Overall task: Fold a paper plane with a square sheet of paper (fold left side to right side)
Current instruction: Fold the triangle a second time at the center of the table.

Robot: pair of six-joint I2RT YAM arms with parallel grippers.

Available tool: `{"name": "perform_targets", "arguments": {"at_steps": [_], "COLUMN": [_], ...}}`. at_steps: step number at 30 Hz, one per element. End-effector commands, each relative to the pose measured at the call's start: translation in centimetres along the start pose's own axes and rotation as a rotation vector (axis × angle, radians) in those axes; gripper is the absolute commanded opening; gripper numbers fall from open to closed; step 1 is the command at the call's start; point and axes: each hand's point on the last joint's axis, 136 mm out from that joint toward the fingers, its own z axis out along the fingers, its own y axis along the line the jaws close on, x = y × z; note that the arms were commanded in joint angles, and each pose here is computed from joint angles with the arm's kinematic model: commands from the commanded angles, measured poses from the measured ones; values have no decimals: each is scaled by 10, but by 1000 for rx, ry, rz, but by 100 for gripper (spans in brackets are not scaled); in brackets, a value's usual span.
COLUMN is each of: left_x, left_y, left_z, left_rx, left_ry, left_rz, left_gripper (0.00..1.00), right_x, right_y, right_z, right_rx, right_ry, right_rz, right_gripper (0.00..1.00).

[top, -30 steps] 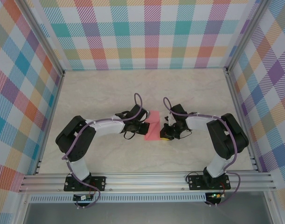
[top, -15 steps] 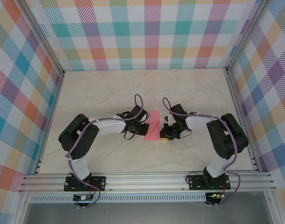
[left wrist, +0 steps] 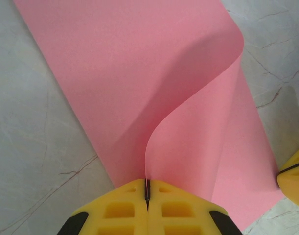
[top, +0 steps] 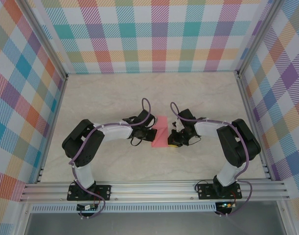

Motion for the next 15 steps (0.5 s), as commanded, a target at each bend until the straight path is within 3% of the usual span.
{"name": "perform_targets", "arguments": {"at_steps": [1,15], "left_x": [-13,-14], "left_y": [6,7], "left_z": [-2,-2], "left_rx": [-23,-35], "left_ry": [-27,-32], "left_rz": [8,14], "left_gripper": [4,5], "right_x": [20,20], "right_y": [-32,-33], "right_z": [10,11], "right_rx": [134,139], "right_ry": [69,73], "right_rz": [40,39], "right_gripper": [11,11]}}
